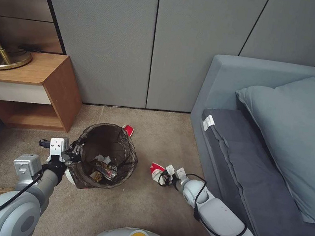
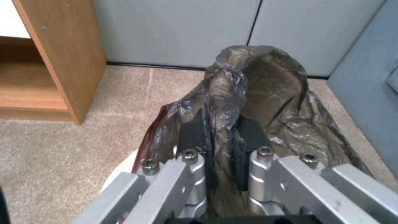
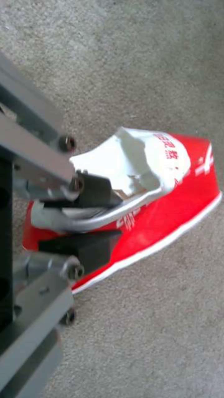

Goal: Pick up the trash bin, then pick up the garbage from the floor and place it into the trash bin.

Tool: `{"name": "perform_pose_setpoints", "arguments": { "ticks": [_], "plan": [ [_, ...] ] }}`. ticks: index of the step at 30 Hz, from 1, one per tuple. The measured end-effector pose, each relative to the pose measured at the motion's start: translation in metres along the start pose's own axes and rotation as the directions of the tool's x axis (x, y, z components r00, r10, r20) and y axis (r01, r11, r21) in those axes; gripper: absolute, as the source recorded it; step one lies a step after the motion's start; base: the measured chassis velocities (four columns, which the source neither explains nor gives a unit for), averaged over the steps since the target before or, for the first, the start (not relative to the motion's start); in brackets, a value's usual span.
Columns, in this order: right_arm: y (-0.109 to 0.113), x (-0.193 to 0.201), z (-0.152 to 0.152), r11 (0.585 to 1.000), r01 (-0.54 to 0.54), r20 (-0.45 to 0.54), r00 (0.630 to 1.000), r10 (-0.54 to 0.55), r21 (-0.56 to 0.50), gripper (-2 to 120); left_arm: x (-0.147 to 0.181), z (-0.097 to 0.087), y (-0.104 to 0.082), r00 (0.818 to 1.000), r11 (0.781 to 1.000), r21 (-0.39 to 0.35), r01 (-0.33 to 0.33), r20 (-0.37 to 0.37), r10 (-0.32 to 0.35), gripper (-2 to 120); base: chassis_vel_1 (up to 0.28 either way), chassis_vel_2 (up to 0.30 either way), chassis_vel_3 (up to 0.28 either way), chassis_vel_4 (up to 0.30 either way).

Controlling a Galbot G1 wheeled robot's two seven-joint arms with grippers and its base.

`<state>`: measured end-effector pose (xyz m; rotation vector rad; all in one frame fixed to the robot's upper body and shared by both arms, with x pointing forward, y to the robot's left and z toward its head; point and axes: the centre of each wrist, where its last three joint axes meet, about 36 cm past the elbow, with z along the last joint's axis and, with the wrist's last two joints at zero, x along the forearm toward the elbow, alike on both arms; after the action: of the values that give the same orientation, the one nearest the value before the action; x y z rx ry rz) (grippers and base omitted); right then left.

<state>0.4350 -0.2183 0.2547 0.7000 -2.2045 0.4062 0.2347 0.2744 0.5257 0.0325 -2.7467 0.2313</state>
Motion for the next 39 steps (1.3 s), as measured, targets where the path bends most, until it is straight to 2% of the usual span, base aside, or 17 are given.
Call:
{"name": "perform_pose_setpoints", "arguments": {
  "ticks": [2,8,14,17,19,20,22,23,26,27,30,31,35,36,39],
  "plan": [
    [0.0,0.001,0.0,1.0,-0.007,0.009,1.0,0.007,-0.006,4,0.0,0.0,0.0,1.0,1.0,0.0,0.0,0.0,0.0,8,0.0,0.0,0.0,0.0],
    [0.0,0.004,0.0,1.0,-0.02,0.026,0.999,0.02,-0.003,4,0.0,0.0,0.0,1.0,1.0,0.0,0.0,0.0,0.0,8,0.0,0.0,0.0,0.0],
    [-0.008,0.018,-0.005,0.997,-0.074,0.097,0.992,0.075,-0.01,4,0.0,0.0,0.0,1.0,1.0,-0.004,0.002,-0.002,-0.002,8,0.0,0.0,0.0,0.0],
    [-0.016,0.048,-0.019,0.993,-0.114,0.183,0.976,0.115,-0.016,4,0.0,0.0,0.0,1.0,1.0,-0.008,0.005,-0.001,-0.005,8,0.0,0.0,0.0,0.0],
    [-0.017,0.053,-0.022,0.993,-0.118,0.196,0.973,0.119,-0.016,4,0.0,0.0,0.001,1.0,1.0,-0.008,0.005,-0.001,-0.005,8,0.0,0.0,0.0,0.0],
    [-0.018,0.076,-0.036,0.991,-0.127,0.26,0.957,0.13,-0.027,4,0.0,0.0,0.0,1.0,1.0,-0.009,0.005,-0.001,-0.005,8,0.0,0.0,0.0,0.0],
    [-0.019,0.1,-0.053,0.99,-0.133,0.328,0.934,0.14,-0.044,4,0.0,0.0,0.0,1.0,1.0,-0.009,0.004,-0.001,-0.004,8,0.0,0.0,0.0,0.0],
    [-0.019,0.1,-0.053,0.99,-0.133,0.328,0.934,0.14,-0.044,4,0.0,0.0,0.0,1.0,1.0,-0.009,0.004,-0.001,-0.004,8,0.0,0.0,0.0,0.0],
    [-0.019,0.14,-0.084,0.988,-0.131,0.429,0.891,0.151,-0.076,4,0.0,0.0,0.0,1.0,1.0,-0.01,0.002,-0.001,-0.002,8,0.0,0.0,0.0,0.0],
    [-0.019,0.14,-0.084,0.988,-0.131,0.429,0.891,0.151,-0.076,4,0.0,0.0,0.0,1.0,1.0,-0.01,0.002,-0.001,-0.002,8,0.0,0.0,0.0,0.0],
    [-0.015,0.178,-0.111,0.989,-0.117,0.511,0.847,0.148,-0.092,4,0.0,0.0,0.0,1.0,1.0,-0.012,0.001,-0.002,-0.001,8,0.0,0.0,0.0,0.0],
    [-0.015,0.178,-0.111,0.989,-0.117,0.511,0.847,0.148,-0.092,4,0.0,0.0,0.0,1.0,1.0,-0.012,0.001,-0.002,-0.001,8,0.0,0.0,0.0,0.0],
    [0.001,0.227,-0.142,0.994,-0.077,0.611,0.784,0.11,-0.08,4,0.0,0.001,0.0,1.0,1.0,-0.013,0.001,-0.004,-0.001,8,0.0,0.0,0.0,0.0],
    [0.001,0.227,-0.142,0.994,-0.077,0.611,0.784,0.11,-0.08,4,0.0,0.001,0.0,1.0,1.0,-0.013,0.001,-0.004,-0.001,8,0.0,0.0,0.0,0.0],
    [0.018,0.257,-0.156,0.999,-0.027,0.661,0.749,0.047,-0.04,4,0.0,0.001,0.0,1.0,1.0,-0.014,0.0,-0.006,0.0,8,0.0,0.0,0.0,0.0]
  ]
}}
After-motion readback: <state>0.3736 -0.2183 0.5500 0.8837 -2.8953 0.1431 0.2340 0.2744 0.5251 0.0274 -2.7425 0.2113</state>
